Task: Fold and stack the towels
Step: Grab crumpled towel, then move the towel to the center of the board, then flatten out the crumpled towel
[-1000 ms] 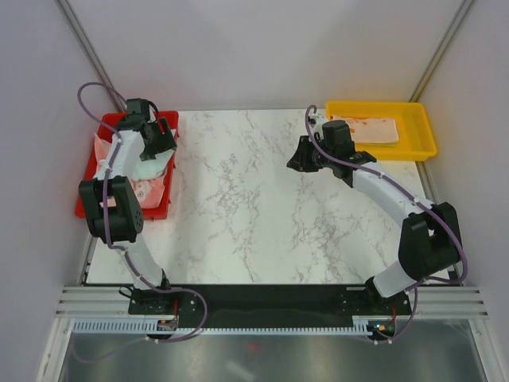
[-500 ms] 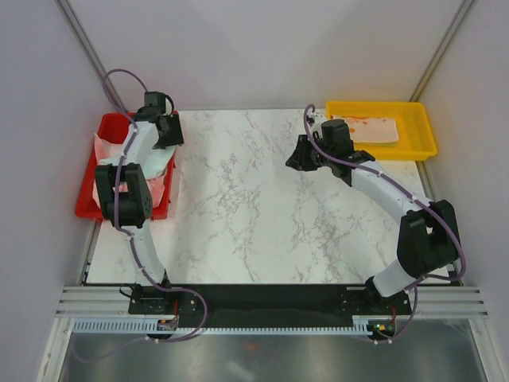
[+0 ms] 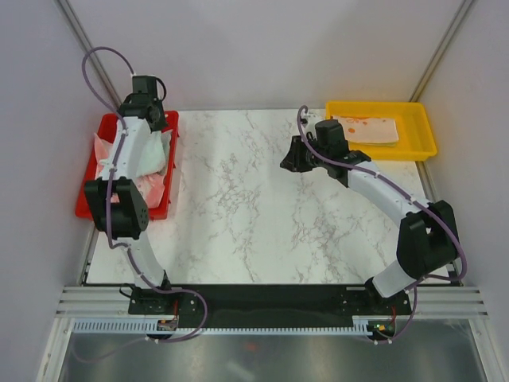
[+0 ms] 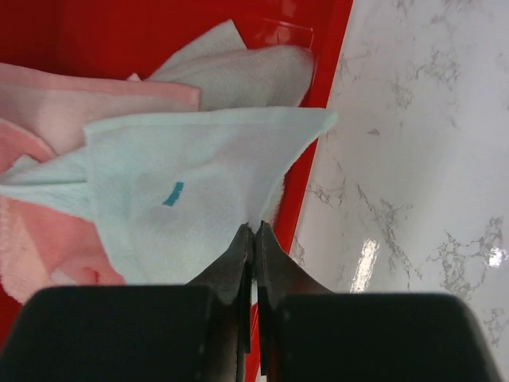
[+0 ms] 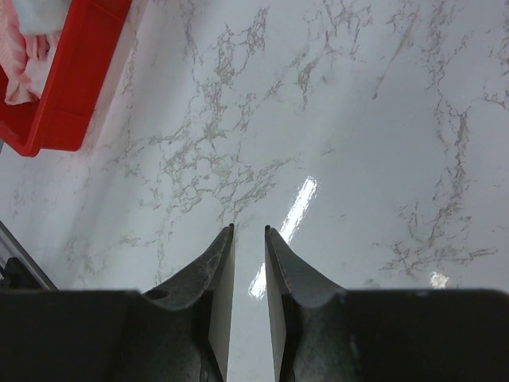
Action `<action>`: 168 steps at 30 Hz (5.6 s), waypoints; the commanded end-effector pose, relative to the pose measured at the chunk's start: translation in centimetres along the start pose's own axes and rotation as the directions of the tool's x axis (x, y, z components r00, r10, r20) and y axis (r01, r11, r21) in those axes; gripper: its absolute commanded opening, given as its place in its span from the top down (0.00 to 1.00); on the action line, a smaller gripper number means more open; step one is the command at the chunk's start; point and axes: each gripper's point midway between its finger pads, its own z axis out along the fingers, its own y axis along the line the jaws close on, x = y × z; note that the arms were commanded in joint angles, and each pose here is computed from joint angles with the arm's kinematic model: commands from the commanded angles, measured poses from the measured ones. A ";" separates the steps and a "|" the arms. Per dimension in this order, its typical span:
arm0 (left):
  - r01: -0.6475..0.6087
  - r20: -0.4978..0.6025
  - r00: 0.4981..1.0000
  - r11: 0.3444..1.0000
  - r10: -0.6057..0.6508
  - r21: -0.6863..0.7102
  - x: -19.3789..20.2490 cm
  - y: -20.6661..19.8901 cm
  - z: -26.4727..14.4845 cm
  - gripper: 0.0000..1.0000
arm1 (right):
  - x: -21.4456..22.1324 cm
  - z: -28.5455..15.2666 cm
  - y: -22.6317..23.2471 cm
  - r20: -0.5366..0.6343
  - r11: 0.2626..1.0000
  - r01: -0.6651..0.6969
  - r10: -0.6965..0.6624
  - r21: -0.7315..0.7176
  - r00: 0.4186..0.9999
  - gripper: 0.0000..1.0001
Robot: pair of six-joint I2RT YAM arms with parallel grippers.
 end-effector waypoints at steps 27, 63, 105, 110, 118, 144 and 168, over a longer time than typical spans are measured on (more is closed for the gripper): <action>0.099 -0.086 0.995 0.614 -0.050 0.783 14.7 -23.5 -23.8 0.98 | 1.3 -8.9 -2.1 0.101 0.956 -0.066 0.039 0.285 0.994 0.57; 0.031 -0.372 0.913 0.884 0.165 0.467 24.9 -21.8 -10.4 0.34 | 16.5 -2.9 -2.2 -0.035 0.787 -0.601 0.610 0.142 0.791 0.52; 0.047 -0.501 0.841 0.895 0.204 0.444 30.4 -18.6 -7.5 0.52 | 17.8 -3.4 -2.3 0.052 0.733 -0.646 0.652 0.211 0.757 0.48; 0.053 -0.531 0.821 0.899 0.209 0.435 31.7 -18.8 -6.9 0.54 | 18.2 -3.1 -1.9 0.040 0.723 -0.662 0.669 0.196 0.742 0.48; 0.049 -0.548 0.805 0.897 0.225 0.440 32.2 -19.3 -6.5 0.82 | 17.7 -2.8 -2.3 0.081 0.724 -0.659 0.658 0.201 0.748 0.63; 0.286 -0.440 0.887 0.582 0.140 0.761 27.6 -25.2 -14.2 0.98 | 14.4 -4.2 -9.0 0.070 0.892 -0.167 0.152 0.420 0.986 1.00; 0.172 -0.389 0.902 0.673 0.186 0.719 31.4 -26.7 -11.1 0.58 | 14.5 -4.8 -10.2 0.079 0.887 -0.188 0.170 0.422 0.982 1.00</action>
